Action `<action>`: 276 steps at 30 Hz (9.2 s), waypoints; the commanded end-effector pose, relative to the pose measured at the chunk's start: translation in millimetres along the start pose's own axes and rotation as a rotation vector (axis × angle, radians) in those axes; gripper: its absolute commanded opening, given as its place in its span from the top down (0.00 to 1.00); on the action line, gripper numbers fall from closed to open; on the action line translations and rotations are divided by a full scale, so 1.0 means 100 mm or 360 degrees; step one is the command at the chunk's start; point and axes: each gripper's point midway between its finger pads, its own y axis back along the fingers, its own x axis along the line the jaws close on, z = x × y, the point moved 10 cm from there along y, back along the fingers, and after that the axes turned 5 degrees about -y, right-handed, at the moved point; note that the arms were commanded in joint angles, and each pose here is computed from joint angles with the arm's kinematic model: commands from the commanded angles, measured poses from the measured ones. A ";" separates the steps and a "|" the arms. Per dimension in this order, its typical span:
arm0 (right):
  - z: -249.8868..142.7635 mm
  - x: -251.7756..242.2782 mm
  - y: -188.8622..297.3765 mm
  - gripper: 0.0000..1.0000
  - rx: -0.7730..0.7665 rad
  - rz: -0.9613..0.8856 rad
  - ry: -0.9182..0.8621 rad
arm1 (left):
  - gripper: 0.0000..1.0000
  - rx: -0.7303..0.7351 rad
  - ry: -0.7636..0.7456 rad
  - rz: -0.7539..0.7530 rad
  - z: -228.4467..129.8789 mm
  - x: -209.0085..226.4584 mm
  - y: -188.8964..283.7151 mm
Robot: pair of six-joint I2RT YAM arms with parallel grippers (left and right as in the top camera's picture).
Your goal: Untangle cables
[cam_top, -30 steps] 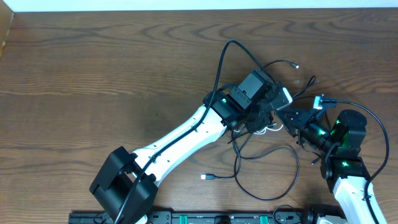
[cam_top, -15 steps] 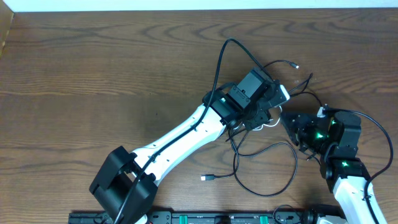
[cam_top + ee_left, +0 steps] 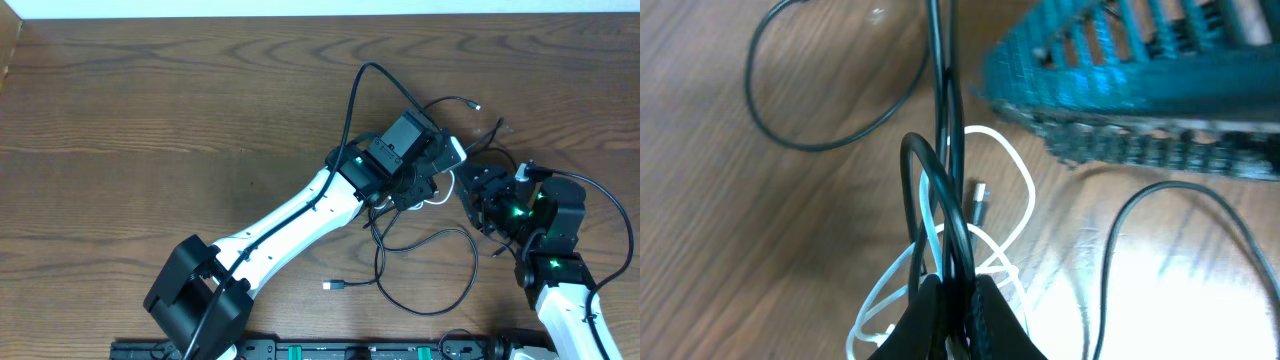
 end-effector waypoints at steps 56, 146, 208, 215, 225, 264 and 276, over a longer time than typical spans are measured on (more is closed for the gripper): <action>-0.07 0.01 0.01 0.99 0.0141 -0.0001 -0.0258 | 0.93 -0.0187 -0.0036 0.0319 0.22 0.14 0.01; 0.14 -0.39 0.16 0.85 -0.0212 -0.0390 -0.0222 | 0.92 0.0045 -0.0046 0.0338 0.03 0.10 0.06; 0.10 0.01 0.06 0.83 -0.0053 0.0023 -0.0369 | 0.92 -0.0130 -0.0069 0.0023 0.26 -0.42 -0.09; 0.09 0.01 0.06 0.94 -0.0051 0.0019 -0.0351 | 0.92 -0.0134 -0.0070 0.0029 0.26 -0.41 -0.09; 0.06 -0.01 0.06 0.99 0.0013 0.0002 -0.0283 | 0.92 -0.0039 -0.0044 0.0372 0.20 -0.18 -0.06; 0.04 -0.03 0.06 0.99 0.0056 -0.0012 -0.0233 | 0.70 0.0029 0.0068 0.0439 0.04 0.17 -0.01; -0.07 0.16 0.09 0.99 0.0356 0.0200 -0.0089 | 0.92 0.0099 0.0150 0.0565 -0.06 0.35 0.04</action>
